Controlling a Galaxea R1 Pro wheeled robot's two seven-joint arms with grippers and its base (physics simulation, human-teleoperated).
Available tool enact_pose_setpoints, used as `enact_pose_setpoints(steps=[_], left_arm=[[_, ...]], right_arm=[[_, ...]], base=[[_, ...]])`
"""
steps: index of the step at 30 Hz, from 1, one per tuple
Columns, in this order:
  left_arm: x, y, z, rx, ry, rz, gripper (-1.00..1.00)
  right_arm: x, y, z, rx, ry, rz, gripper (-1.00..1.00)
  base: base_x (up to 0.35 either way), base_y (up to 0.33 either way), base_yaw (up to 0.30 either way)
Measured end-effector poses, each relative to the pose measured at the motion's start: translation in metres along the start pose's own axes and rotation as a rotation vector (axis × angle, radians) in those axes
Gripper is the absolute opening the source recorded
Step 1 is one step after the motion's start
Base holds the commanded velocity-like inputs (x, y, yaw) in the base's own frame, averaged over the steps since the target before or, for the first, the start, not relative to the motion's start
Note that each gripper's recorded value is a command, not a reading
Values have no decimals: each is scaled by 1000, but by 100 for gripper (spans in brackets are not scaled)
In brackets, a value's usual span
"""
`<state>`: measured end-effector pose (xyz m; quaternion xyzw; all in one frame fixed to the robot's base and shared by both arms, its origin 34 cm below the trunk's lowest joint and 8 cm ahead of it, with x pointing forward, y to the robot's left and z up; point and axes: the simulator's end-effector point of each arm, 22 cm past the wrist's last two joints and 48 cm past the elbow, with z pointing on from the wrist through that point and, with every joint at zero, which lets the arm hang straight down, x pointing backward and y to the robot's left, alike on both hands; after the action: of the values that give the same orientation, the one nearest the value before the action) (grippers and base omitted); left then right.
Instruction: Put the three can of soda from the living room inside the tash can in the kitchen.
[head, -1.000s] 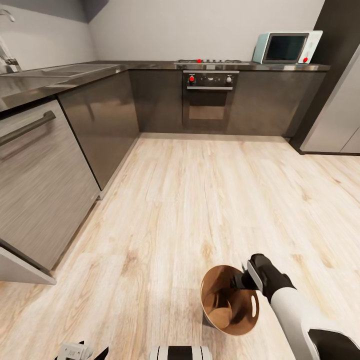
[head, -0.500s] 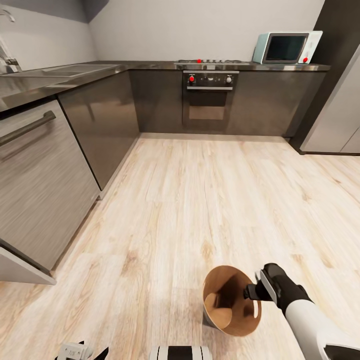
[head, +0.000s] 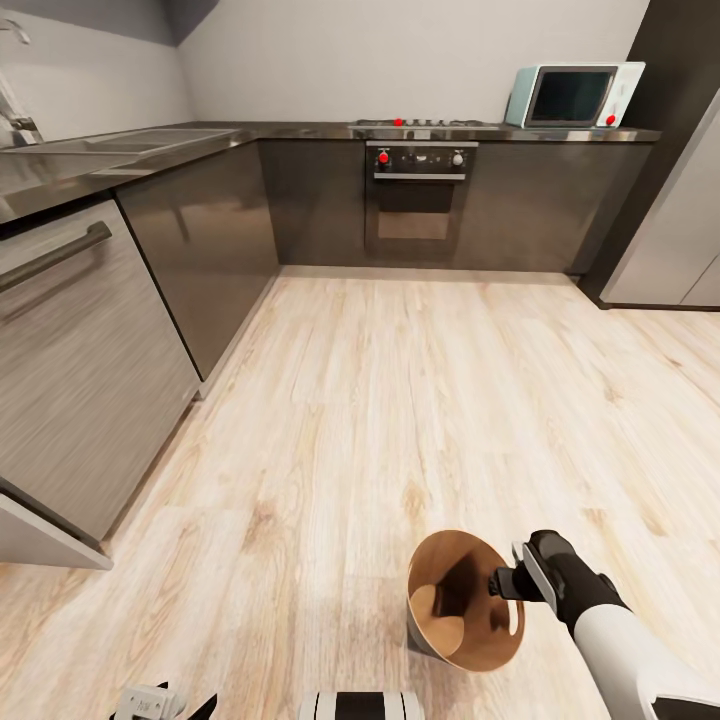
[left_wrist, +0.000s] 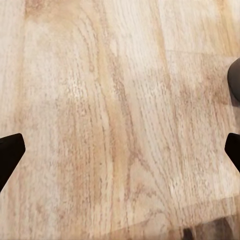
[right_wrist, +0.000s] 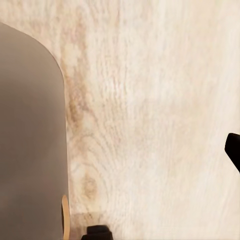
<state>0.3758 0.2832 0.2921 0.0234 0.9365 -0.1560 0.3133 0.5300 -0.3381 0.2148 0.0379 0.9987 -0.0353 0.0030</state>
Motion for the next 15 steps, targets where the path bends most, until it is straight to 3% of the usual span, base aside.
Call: enact_pose_setpoints(steps=[14,15], left_arm=[[0,0,0,0,-1,0,100],[0,0,0,0,-1,0,100]], right_arm=[[-1,1,0,-2,-3,0,100],[-1,1,0,-2,-3,0,-100]], base=[[0,0,0],[0,0,0]])
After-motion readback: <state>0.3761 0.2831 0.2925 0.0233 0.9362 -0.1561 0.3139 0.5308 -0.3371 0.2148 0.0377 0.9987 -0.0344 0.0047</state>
